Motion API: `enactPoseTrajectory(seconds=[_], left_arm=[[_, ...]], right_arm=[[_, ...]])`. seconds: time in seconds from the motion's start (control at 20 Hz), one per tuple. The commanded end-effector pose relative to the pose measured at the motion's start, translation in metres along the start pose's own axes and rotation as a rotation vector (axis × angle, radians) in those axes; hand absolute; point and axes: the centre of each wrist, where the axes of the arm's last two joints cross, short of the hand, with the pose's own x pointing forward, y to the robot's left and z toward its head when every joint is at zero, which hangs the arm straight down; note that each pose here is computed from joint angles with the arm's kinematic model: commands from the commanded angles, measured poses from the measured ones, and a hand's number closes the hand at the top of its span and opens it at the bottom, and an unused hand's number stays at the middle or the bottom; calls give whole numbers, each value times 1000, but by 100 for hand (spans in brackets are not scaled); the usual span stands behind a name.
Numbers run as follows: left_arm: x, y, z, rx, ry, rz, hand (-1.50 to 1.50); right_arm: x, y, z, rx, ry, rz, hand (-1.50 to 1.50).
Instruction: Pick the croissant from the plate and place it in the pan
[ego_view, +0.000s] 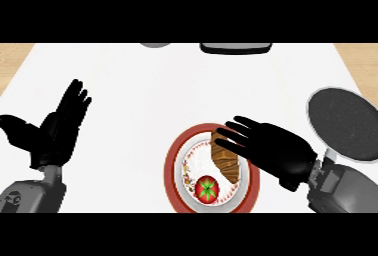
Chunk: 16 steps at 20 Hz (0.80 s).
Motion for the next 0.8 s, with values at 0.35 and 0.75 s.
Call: enactPoseTrajectory(seconds=[0.35, 0.75], left_arm=[[13, 14, -18, 0, -7, 4, 0], [11, 4, -10, 2, -22, -17, 0]], right_arm=[[22, -1, -31, 31, 45, 20, -150], [21, 6, -53, 30, 80, 5, -150]])
